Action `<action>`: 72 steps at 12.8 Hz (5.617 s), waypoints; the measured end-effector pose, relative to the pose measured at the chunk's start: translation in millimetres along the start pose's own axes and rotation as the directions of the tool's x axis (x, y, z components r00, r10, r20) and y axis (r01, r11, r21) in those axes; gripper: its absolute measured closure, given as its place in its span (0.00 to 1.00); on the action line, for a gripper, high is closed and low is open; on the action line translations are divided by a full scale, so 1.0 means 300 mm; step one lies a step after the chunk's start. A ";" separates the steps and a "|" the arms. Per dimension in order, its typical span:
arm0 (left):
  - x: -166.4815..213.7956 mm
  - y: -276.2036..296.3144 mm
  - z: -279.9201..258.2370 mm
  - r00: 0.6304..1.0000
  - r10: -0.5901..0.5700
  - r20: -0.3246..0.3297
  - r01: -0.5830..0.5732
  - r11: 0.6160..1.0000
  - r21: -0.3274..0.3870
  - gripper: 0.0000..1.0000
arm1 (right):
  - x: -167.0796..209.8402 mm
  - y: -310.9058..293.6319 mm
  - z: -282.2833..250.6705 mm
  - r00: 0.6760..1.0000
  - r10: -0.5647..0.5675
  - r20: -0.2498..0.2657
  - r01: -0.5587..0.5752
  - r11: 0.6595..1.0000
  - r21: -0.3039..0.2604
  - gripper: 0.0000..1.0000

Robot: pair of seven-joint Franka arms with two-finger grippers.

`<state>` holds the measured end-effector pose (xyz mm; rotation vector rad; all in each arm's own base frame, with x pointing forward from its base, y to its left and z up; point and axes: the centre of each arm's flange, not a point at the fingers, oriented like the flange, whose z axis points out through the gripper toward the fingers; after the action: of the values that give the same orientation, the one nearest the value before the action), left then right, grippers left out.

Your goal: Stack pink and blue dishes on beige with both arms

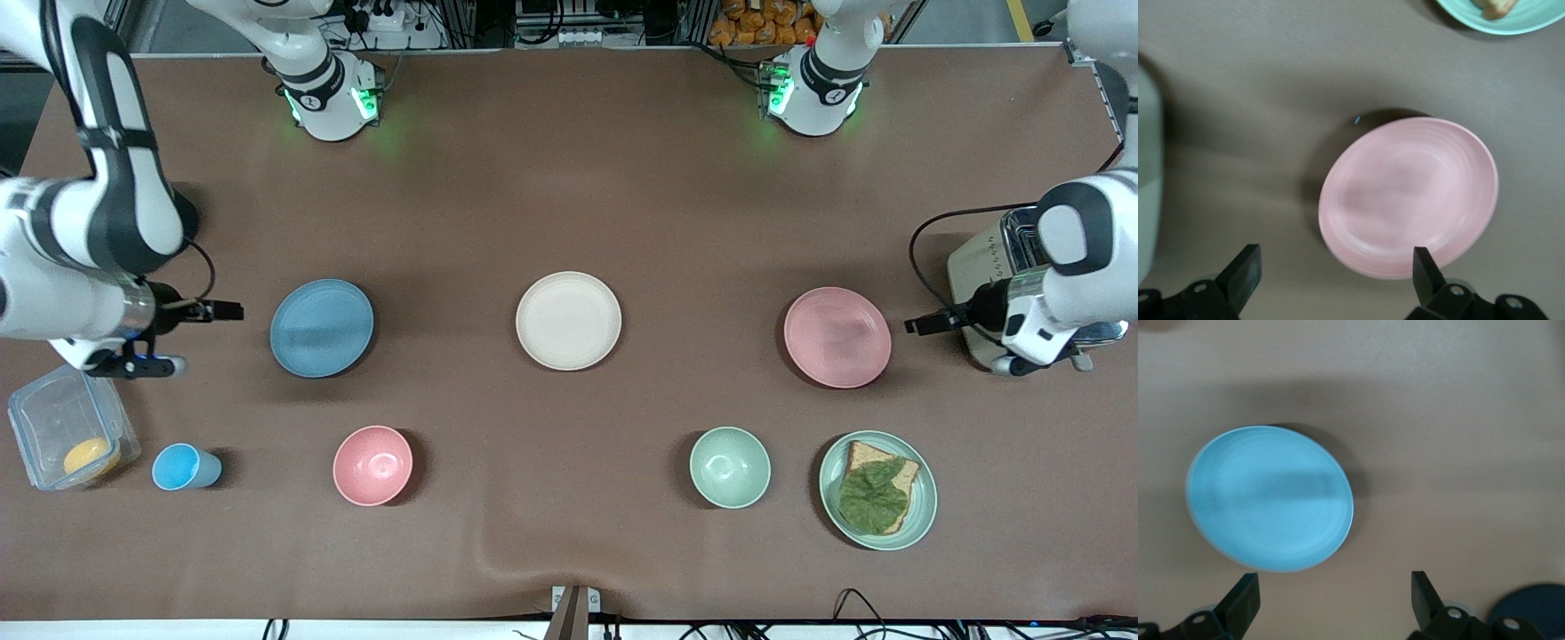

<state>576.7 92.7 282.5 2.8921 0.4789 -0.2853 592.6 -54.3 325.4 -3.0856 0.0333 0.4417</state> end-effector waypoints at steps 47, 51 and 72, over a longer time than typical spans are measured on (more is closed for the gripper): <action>-0.702 1.373 0.598 0.992 -0.123 0.034 0.127 0.979 -0.162 0.94 | -0.128 -0.612 -0.007 0.994 0.109 0.025 -0.111 0.946 0.305 0.95; -0.729 1.389 0.611 0.992 -0.120 0.039 0.125 0.980 -0.157 0.94 | -0.156 -0.742 0.006 0.988 0.153 0.036 -0.157 0.945 0.287 0.95; -0.477 1.106 -0.105 0.953 -0.164 -0.255 0.170 0.985 0.003 0.00 | -0.193 -1.139 0.202 0.948 0.317 -0.031 -0.297 0.915 0.274 0.95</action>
<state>559.9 -251.0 397.6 2.9295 0.7703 0.0595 528.6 289.9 290.7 -2.8304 0.5403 0.2980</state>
